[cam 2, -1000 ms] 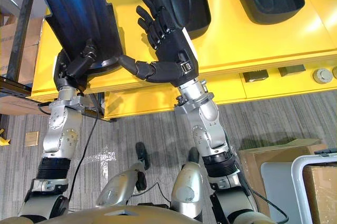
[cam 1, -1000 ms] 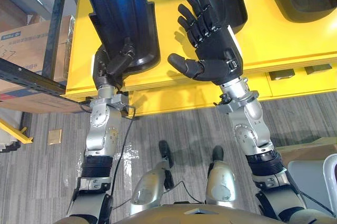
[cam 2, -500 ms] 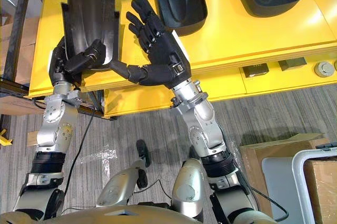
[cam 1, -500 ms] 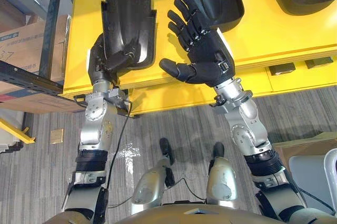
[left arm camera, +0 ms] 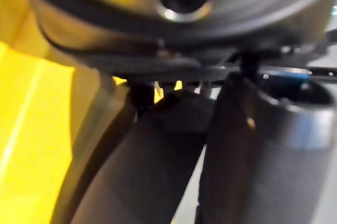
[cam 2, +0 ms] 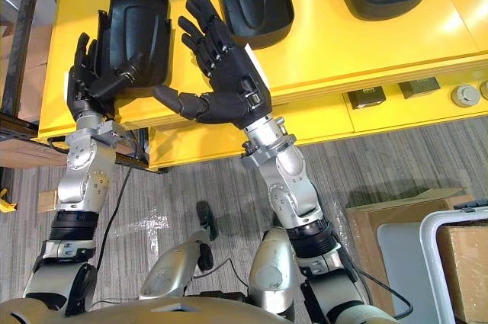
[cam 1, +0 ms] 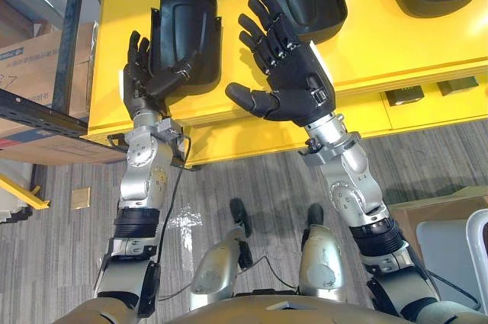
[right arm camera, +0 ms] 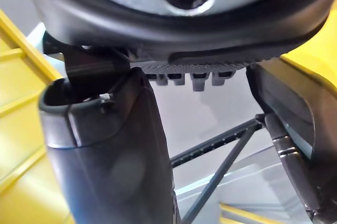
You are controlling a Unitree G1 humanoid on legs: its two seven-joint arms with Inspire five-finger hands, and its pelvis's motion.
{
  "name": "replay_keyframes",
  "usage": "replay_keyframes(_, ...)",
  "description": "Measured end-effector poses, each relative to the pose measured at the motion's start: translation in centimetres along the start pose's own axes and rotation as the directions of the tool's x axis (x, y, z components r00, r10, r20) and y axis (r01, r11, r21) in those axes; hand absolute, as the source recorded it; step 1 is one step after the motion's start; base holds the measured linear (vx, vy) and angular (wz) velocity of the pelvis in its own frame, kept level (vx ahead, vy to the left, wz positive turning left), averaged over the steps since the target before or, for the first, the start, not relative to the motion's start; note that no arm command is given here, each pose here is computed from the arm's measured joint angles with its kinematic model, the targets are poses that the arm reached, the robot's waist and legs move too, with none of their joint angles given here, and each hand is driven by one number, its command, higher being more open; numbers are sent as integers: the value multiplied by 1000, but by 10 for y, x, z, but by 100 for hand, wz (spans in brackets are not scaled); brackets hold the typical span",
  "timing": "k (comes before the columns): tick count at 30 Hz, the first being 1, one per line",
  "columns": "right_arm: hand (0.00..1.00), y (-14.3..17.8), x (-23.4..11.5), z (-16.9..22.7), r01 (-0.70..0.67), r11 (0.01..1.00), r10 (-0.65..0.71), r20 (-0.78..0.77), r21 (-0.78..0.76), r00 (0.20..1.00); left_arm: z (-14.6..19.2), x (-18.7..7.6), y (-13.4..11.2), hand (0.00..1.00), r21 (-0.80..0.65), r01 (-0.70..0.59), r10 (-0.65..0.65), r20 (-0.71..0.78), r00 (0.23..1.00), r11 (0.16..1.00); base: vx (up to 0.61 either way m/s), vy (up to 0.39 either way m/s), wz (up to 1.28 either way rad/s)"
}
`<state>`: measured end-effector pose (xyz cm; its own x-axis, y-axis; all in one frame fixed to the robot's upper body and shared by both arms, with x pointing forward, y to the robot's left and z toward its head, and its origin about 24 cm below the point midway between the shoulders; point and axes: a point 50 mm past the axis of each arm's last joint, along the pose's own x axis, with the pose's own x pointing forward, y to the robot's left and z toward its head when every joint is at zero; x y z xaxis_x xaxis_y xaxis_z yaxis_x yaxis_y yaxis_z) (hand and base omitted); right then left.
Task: Walk over and take three plastic housings, then place them on the shelf
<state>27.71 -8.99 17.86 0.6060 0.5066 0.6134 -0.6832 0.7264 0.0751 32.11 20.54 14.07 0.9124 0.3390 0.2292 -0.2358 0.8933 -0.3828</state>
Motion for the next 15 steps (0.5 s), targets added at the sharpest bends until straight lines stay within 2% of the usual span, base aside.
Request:
replay_keyframes(6, 100, 3, 1, -1, -5, 1000, 4, -1, -21, 1000, 6, 3, -1, 100, -12, -49, 49, 34, 998, 999, 0, 0, 1)
replay_keyframes(8, 100, 3, 2, 0, -10, 997, 10, 1, -73, 1000, 8, 3, 0, 100, -17, -62, 62, 42, 997, 998, 0, 0, 2)
replay_keyframes(9, 100, 5, 3, 5, -11, 987, 13, 11, -161, 1000, 11, 1, 2, 100, -32, -65, 67, 56, 996, 997, 0, 0, 4)
replay_keyframes(12, 100, 9, 6, 16, -15, 960, 32, 55, -280, 998, 19, -6, 1, 100, -68, -41, 47, 87, 995, 997, 24, -23, 6)
replay_keyframes(15, 100, 11, 13, 30, -21, 919, 73, 116, -395, 991, 24, -25, 3, 100, -50, 30, -25, 90, 996, 998, 57, -38, 7)
